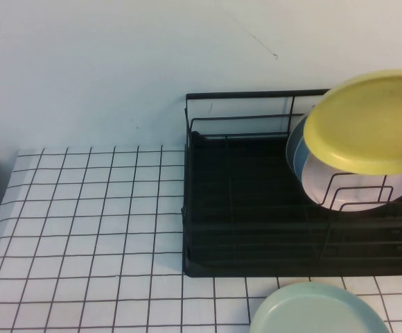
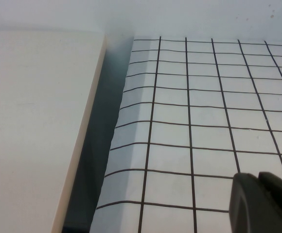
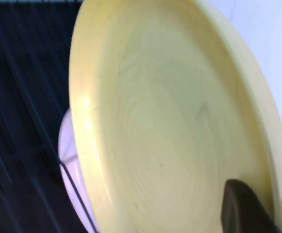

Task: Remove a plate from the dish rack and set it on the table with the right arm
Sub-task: Place the plate from the table

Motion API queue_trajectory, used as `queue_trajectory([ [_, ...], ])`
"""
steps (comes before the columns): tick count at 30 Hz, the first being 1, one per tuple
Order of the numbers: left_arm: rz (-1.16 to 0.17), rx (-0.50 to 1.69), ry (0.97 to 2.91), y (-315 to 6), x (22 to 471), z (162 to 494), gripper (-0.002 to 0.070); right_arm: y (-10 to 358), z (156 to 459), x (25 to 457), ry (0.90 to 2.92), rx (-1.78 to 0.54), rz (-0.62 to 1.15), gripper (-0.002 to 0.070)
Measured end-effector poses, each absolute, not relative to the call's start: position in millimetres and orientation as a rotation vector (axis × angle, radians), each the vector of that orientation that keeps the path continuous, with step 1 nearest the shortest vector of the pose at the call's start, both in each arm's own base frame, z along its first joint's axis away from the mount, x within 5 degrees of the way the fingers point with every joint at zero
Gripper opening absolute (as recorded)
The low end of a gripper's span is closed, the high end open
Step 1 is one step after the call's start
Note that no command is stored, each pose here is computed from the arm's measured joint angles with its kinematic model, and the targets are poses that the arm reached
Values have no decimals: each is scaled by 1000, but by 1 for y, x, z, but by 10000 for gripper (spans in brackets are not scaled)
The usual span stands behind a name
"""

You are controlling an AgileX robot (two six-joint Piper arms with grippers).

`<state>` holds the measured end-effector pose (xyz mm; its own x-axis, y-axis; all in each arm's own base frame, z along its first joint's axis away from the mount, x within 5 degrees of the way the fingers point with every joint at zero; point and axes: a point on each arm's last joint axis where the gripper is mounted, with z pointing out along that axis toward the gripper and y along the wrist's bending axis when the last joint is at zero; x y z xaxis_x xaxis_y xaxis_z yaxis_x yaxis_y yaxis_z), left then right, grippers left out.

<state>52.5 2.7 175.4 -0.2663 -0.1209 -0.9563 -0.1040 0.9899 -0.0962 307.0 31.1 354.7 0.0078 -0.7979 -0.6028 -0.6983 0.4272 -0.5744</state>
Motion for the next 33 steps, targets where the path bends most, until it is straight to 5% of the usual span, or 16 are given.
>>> queue_trajectory([
  [4, -16, -164, 1843, 3, 53, 175, -3, 34, 388, 270, 1792, -1103, 5, 97],
  [8, -16, -164, 1843, 3, 53, 175, -3, 33, 396, 235, 2052, -818, 356, 97],
  [16, -16, -164, 1843, 3, 53, 175, -3, 38, 288, 196, 2510, -615, 879, 97],
  [21, -16, -164, 1843, 3, 53, 175, -3, 41, 236, 181, 2559, -537, 930, 97],
  [33, -16, -164, 1843, 3, 53, 175, -3, 39, 207, 201, 2529, -535, 928, 98],
])
